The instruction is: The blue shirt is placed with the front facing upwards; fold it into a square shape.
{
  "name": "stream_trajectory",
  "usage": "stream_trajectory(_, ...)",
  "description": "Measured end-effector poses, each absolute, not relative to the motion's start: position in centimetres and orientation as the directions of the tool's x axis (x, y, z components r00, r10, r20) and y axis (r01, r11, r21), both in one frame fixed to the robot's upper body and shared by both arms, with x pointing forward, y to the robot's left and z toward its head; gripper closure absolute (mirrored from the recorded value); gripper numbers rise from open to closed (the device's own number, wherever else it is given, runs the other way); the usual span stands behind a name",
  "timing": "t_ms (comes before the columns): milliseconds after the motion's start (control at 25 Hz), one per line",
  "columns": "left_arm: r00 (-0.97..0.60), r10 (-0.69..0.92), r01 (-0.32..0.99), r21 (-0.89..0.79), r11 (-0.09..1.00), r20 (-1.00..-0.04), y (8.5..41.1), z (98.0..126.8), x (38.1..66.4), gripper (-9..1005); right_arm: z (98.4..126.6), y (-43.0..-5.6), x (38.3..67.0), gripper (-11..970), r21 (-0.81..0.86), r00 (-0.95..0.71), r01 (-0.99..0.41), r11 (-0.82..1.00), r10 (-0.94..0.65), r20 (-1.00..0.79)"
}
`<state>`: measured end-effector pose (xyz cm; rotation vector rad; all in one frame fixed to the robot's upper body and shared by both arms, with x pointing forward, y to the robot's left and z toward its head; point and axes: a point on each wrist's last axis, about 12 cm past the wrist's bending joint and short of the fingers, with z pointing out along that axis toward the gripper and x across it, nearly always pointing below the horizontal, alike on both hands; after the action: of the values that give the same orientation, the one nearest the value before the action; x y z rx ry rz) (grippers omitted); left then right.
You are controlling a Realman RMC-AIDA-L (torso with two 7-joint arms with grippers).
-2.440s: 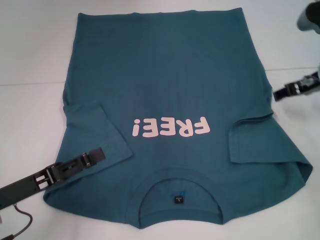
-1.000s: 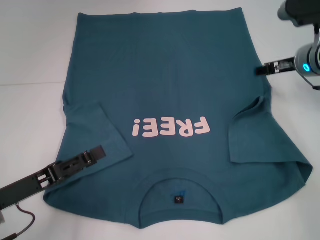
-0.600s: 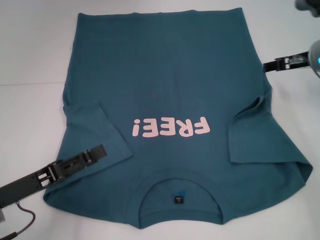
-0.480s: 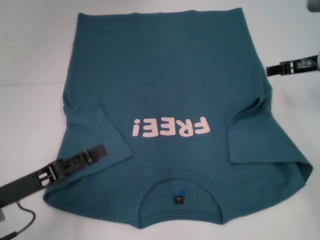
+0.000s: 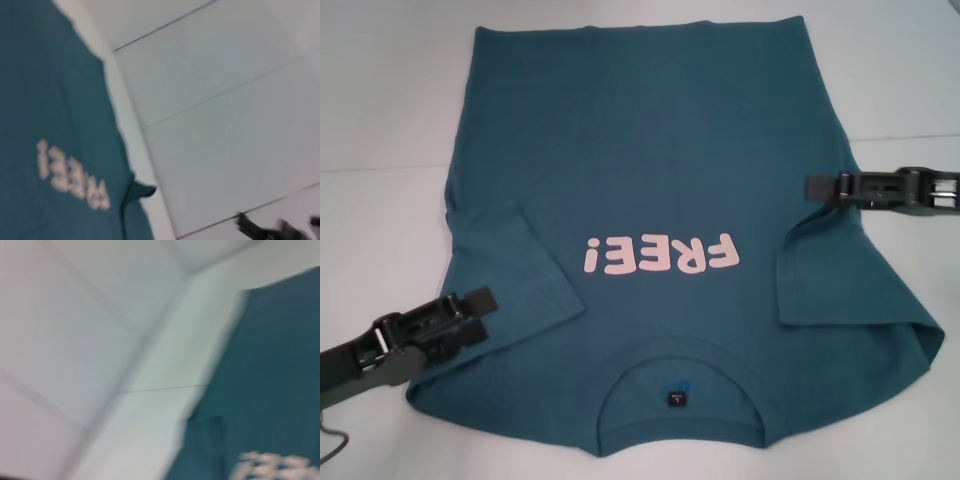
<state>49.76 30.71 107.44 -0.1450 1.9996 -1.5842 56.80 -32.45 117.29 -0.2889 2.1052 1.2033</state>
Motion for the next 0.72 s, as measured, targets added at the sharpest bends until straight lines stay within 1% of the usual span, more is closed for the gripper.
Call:
stream_trajectory(120,-0.865,-0.424,0.143,-0.941,0.305,-0.269,31.5,107.5,49.7,152,116.7,-33.2,55.6,63,0.739,-0.778,-0.491,0.461,0.150,-0.610)
stream_trajectory(280,-0.875,-0.440,0.040,-0.938,0.344,-0.199,32.7,107.7,49.8,152,116.0,-34.0,55.1,63,0.772,-0.800,-0.458,0.442,0.175,-0.574)
stream_trajectory(360,-0.876,-0.444,0.017,-0.932,0.363,-0.189,33.1,107.7,49.8,152,115.9,-34.1,55.0,64,0.775,-0.801,-0.454,0.439,0.181,-0.571)
stream_trajectory(600,-0.898,-0.409,-0.051,-0.883,0.467,-0.165,34.4,107.7,50.3,152,115.6,-33.9,55.0,64,0.786,-0.808,-0.447,0.426,0.184,-0.560)
stream_trajectory(720,-0.901,-0.408,-0.076,-0.874,0.481,-0.146,34.6,107.7,50.4,152,115.5,-33.9,55.1,64,0.787,-0.807,-0.446,0.427,0.188,-0.560)
